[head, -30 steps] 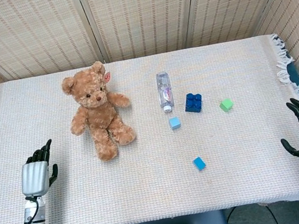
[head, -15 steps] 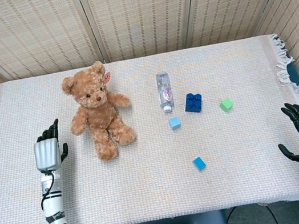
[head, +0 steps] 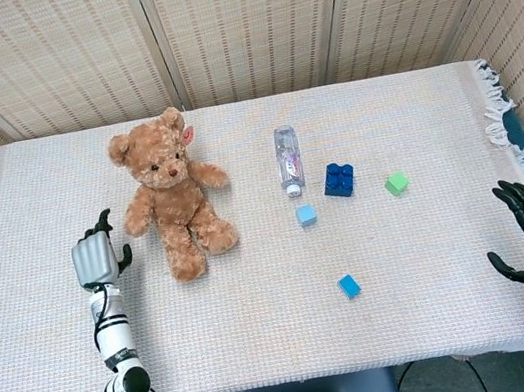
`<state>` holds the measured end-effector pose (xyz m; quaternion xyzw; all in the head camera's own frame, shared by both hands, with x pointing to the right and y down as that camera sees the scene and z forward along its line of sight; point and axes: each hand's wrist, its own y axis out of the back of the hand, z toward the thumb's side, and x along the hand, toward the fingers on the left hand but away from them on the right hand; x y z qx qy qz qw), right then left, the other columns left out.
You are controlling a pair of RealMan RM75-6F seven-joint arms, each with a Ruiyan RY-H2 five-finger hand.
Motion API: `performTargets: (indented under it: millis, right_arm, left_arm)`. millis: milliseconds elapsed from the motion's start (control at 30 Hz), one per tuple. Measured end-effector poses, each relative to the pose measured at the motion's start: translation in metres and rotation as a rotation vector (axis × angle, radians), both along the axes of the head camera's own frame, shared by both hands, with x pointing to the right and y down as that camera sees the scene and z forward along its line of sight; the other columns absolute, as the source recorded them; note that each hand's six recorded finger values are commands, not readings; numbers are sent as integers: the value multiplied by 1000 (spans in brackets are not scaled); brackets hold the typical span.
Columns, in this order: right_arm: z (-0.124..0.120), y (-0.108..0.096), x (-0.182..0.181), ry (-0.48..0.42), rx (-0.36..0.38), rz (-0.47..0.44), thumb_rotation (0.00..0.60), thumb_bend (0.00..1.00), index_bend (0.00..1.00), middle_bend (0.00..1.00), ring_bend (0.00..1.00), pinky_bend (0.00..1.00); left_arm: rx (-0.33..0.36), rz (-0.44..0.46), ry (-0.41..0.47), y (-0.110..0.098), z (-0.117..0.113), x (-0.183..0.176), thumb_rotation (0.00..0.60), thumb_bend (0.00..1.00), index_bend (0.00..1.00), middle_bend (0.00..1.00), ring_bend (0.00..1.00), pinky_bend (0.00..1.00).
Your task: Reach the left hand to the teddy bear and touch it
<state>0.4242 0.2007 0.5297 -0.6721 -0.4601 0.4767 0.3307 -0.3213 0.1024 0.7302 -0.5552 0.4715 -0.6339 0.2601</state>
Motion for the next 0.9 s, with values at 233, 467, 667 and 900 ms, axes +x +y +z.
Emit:
performTargets:
  millis: [233,467,667,900]
  right_arm:
    - [-3,-1,2,-16,10,12,600,201,10,16,0,82]
    - [-3,-3,2,-25,7,18,600,201,12,16,0,83]
    - [-2,-3,2,-33,3,17,600,202,15,16,0,83]
    - [-1,-4,1,-32,-2,19,600,201,19,16,0,83]
  left_arm:
    - [-47,-61,82,-4,-5,22,600,373,151,300,300,427]
    - [-90,-96,173,-9,-13,41,600,369,142,268,300,419]
    - [-129,-118,222,-13,-20,50,600,360,116,238,285,407]
    - [-151,-122,241,-19,-27,58,600,349,95,212,260,390]
